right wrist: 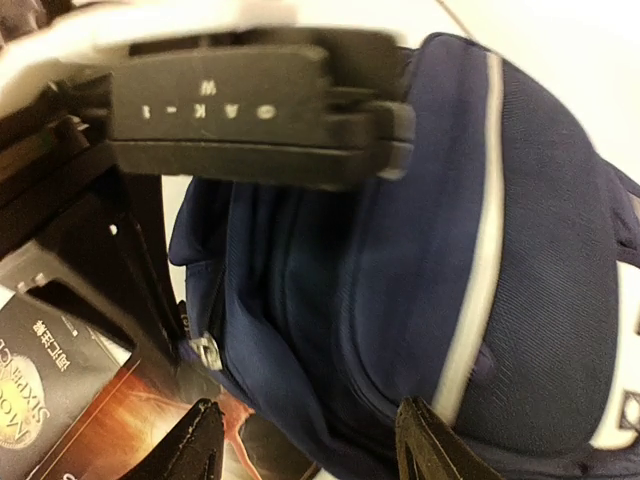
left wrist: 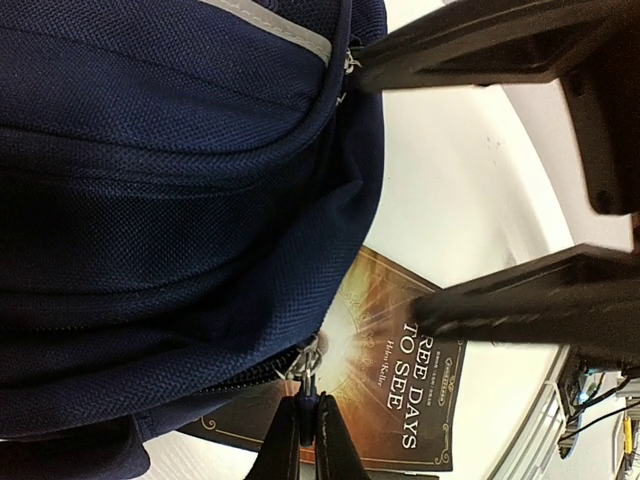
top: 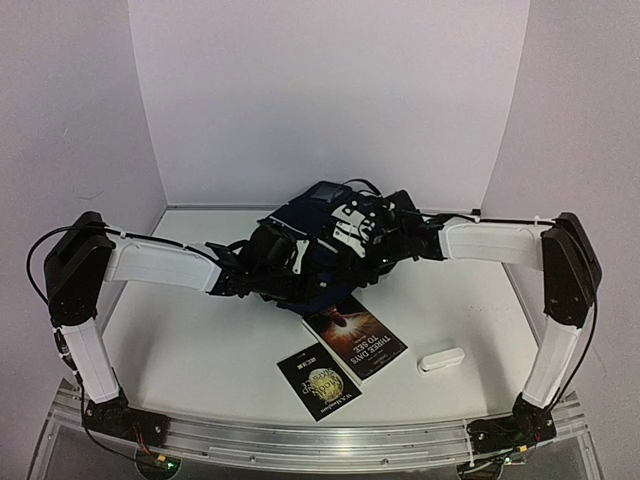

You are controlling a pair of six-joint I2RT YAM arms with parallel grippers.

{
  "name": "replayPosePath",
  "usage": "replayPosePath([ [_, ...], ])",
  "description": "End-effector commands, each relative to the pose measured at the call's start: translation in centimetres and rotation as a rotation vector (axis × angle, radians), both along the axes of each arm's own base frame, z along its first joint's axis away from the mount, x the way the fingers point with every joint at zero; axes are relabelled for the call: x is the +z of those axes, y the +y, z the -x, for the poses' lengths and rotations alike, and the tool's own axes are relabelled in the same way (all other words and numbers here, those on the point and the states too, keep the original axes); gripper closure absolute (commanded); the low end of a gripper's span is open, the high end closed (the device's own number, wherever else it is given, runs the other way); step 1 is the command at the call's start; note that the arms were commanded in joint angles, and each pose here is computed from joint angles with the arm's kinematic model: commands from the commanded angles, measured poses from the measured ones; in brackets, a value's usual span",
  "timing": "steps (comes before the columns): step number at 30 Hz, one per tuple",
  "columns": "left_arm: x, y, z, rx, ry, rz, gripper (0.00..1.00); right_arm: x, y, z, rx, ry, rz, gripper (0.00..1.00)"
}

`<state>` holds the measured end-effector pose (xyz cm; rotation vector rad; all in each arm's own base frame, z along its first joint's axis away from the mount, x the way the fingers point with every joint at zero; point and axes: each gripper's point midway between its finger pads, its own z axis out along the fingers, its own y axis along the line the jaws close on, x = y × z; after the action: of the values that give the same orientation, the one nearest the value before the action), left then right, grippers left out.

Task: Pack the student bag
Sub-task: Zip the student bag at the center of the board.

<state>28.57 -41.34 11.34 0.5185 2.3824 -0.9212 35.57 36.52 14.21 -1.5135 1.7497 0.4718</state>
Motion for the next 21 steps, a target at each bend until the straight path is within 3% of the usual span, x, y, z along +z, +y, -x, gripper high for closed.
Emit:
replayPosePath([
  [1,5.1,-2.3,0.6,-0.061,-0.027,0.143,1.00,-1.2,1.0,-0.9,0.030,-0.024,0.037,0.42],
  [8,5.3,-2.1,0.5,-0.049,-0.016,0.160,1.00,-3.7,0.8,-0.3,0.066,-0.019,0.087,0.53],
  [11,5.2,-1.4,0.1,-0.019,-0.009,0.162,1.00,-4.2,0.3,0.0,0.075,-0.028,0.107,0.66],
  [15,4.5,-0.2,-0.2,0.021,0.001,0.125,1.00,-4.5,-0.6,0.1,0.080,-0.070,0.150,1.00],
  [21,3.4,2.4,-0.3,0.080,0.017,0.059,1.00,-4.1,-3.5,-1.7,0.021,-0.118,0.195,1.00],
])
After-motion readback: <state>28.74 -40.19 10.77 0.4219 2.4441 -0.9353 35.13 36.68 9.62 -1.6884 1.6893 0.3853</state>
